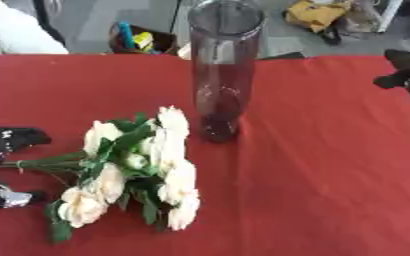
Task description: Arrange flowers into the vase.
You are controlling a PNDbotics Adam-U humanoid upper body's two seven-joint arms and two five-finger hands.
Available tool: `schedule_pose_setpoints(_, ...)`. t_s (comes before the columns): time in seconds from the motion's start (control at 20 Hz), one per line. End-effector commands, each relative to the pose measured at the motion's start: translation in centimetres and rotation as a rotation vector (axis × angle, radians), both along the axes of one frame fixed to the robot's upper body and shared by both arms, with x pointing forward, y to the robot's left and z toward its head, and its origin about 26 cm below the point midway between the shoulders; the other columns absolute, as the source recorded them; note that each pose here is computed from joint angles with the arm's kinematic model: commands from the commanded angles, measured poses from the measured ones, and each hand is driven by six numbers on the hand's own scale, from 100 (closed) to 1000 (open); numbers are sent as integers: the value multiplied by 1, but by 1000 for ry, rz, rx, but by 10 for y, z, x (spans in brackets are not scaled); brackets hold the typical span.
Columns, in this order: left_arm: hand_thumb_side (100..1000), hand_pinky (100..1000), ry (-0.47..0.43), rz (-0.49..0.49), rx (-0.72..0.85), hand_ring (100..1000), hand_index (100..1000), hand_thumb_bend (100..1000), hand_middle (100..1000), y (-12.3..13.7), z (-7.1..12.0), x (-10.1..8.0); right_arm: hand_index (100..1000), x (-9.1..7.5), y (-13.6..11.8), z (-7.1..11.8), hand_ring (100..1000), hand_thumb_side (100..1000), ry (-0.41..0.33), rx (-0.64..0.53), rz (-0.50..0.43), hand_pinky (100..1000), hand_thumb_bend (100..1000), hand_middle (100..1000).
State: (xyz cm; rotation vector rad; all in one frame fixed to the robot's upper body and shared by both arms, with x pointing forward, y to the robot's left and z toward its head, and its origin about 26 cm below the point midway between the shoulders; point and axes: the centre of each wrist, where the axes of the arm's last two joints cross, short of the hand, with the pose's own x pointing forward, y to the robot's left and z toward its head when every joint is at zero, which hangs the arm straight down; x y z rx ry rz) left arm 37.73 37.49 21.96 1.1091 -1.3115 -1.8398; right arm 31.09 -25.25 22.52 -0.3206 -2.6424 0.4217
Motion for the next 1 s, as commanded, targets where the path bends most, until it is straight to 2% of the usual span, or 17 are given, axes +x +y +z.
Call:
schedule_pose_setpoints(0.05,855,762,-15,-6,26,868,1000,507,921,1,10,0,731,-3,1,6,846,1000,-25,-6,12,676,100,504)
schedule_pose_setpoints(1.0,870,749,8,-58,-26,838,1000,435,899,-11,19,6,731,-4,1,6,849,1000,-17,-13,20,677,100,502)
